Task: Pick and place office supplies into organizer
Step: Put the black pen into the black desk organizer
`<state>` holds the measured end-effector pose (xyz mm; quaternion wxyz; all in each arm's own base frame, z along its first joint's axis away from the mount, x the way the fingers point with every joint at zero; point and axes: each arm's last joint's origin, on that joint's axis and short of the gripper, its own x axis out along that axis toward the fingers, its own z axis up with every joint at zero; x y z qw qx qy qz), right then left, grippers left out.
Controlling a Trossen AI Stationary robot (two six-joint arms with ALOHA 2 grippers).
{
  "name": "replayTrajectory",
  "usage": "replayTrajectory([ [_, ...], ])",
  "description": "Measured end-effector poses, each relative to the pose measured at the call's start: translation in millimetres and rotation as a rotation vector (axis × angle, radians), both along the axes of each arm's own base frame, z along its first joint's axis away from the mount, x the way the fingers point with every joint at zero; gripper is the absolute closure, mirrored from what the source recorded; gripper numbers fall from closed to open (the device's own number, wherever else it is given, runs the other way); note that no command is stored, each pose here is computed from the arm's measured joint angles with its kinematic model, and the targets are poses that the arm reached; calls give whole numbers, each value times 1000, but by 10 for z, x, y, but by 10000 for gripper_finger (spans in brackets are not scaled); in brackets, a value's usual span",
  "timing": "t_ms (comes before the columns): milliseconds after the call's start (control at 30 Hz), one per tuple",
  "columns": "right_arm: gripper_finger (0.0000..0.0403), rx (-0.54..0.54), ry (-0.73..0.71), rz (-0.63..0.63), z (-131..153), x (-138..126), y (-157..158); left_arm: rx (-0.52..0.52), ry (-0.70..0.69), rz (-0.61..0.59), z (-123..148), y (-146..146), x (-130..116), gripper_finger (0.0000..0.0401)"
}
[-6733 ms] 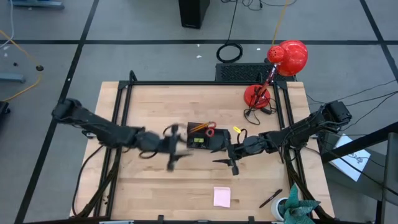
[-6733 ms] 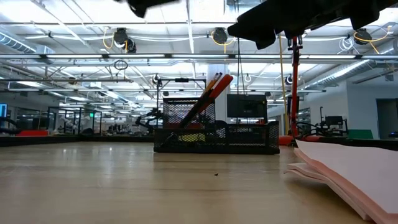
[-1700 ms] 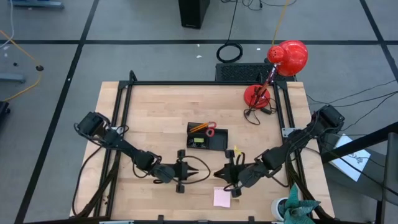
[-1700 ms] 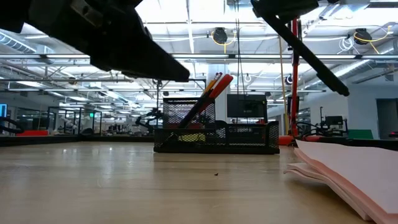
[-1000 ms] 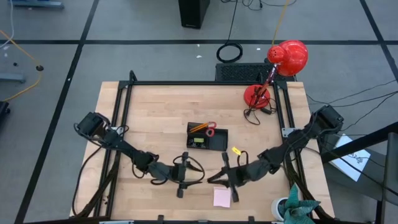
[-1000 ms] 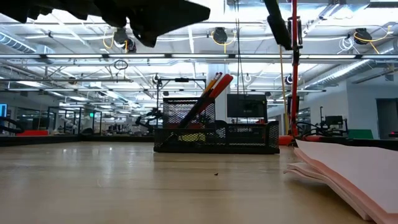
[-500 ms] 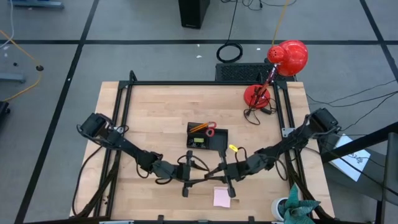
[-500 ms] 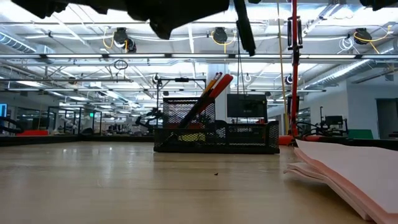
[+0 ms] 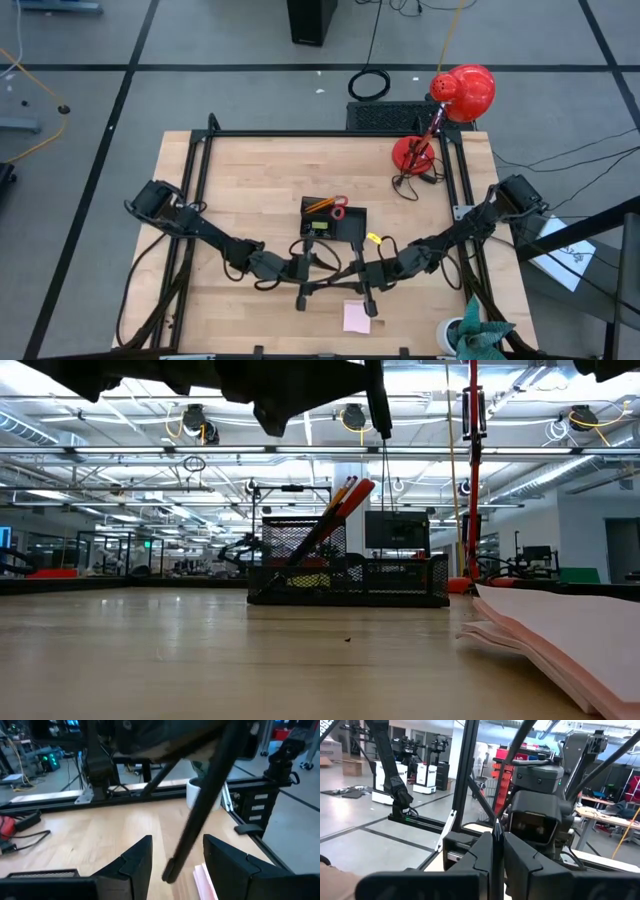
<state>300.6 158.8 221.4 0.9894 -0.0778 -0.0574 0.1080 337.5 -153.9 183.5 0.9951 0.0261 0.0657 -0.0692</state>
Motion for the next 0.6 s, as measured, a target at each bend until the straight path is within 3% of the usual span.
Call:
replayTrajectory([
  [267,380,3,-12,0,14,0,0,23,0,-5,-4,0,0,240],
  [600,380,2,-10,-14,-3,28,-34,59,3,-11,-11,-3,-3,385],
])
